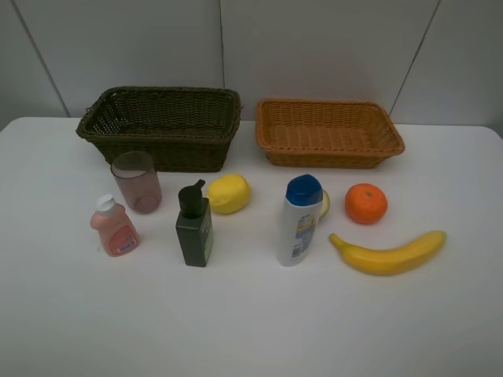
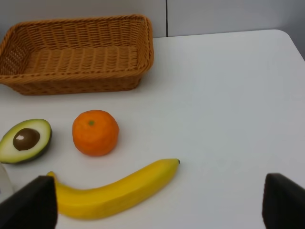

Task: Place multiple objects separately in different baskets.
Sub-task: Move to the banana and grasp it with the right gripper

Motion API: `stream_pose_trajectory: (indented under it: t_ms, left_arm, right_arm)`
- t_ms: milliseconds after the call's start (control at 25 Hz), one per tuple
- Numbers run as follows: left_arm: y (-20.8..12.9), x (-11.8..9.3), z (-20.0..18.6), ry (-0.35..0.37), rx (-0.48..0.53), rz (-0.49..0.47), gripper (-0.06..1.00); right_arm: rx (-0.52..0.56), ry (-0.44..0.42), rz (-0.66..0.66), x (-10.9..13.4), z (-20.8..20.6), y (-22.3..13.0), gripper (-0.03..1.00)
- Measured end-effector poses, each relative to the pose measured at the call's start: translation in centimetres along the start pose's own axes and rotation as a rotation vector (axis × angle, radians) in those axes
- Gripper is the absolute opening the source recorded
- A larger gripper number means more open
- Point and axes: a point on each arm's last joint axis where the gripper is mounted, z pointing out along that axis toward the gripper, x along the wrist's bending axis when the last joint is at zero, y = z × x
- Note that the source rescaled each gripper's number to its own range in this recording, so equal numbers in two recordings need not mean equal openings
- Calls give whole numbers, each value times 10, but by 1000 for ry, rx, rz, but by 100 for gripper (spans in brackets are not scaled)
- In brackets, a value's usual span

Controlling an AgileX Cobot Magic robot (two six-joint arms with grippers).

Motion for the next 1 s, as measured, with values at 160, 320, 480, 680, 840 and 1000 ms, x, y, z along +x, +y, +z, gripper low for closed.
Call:
stream_pose_trajectory:
  t_ms: [160, 320, 480, 680, 840, 1000]
  left_arm:
    - [0, 0, 0, 0, 0, 0, 90]
    - [0, 0, 0, 0, 0, 0, 90]
    - [0, 0, 0, 0, 0, 0, 90]
    - [0, 0, 0, 0, 0, 0, 90]
    - [0, 1, 0, 6, 0, 3, 90]
    - [0, 1, 0, 6, 0, 3, 90]
  right_arm:
    - [0, 0, 0, 0, 0, 0, 84]
    - [0, 0, 0, 0, 0, 0, 84]
    - [0, 0, 0, 0, 0, 0, 84]
    - [0, 0, 0, 0, 0, 0, 84]
    - [0, 0, 0, 0, 0, 0, 84]
    - [0, 0, 0, 0, 0, 0, 84]
